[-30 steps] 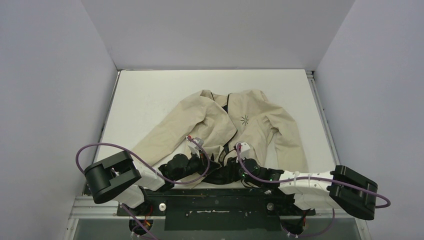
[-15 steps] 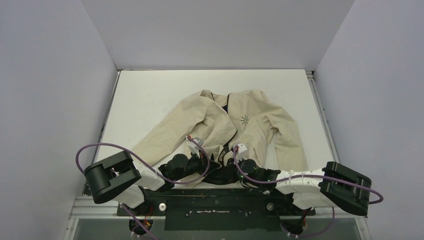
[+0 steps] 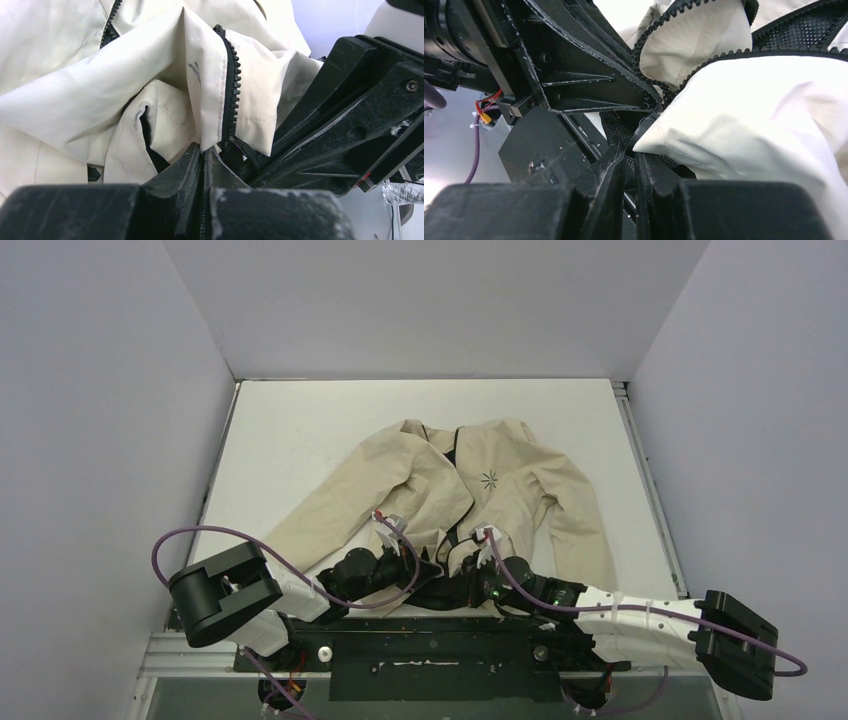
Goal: Zip up the jacket
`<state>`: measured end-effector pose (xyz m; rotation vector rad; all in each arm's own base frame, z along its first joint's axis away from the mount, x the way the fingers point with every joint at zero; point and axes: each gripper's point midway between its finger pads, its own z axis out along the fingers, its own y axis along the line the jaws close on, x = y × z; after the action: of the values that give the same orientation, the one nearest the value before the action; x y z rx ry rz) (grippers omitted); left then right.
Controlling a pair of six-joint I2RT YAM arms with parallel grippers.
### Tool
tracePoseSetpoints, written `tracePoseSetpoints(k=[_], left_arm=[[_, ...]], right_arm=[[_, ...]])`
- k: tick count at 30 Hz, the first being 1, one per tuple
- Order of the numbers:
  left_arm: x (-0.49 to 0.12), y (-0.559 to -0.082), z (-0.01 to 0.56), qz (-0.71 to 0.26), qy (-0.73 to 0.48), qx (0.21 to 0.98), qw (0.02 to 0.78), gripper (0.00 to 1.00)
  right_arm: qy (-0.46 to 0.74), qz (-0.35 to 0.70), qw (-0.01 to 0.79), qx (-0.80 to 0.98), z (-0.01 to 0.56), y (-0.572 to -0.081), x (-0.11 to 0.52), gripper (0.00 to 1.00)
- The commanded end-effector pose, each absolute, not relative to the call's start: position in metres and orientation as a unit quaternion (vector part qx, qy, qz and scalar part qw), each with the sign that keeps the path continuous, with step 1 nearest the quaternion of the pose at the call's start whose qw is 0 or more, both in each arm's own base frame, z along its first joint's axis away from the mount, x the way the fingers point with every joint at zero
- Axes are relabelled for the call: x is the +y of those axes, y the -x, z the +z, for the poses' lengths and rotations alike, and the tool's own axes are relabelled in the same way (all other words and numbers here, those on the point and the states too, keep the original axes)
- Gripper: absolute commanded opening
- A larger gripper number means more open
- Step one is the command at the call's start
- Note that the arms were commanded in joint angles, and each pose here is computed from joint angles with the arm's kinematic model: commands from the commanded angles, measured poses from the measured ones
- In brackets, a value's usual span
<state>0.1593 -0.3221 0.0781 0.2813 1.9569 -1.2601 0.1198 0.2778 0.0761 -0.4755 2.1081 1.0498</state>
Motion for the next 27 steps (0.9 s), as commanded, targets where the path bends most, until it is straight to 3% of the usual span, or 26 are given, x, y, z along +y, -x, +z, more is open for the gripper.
tracePoseSetpoints(k=[1,13,27], left_arm=[[-0.327,-0.158,0.082,-0.503,-0.114,0.764,0.388,0.0],[-0.327,-0.155,0.086,-0.509,-0.129,0.756,0.39,0.0],[-0.326,-0.154,0.085,-0.506,-0.13,0.758,0.391,0.0]], right_arm=[[0.161,0.435,0.377,0.802,0.113,-0.127,0.288,0.0],[0.011,0.416,0.394,0.819,0.139,-0.19,0.276,0.0],[0.015,0.449,0.374,0.812,0.165,-0.205,0.299,0.0]])
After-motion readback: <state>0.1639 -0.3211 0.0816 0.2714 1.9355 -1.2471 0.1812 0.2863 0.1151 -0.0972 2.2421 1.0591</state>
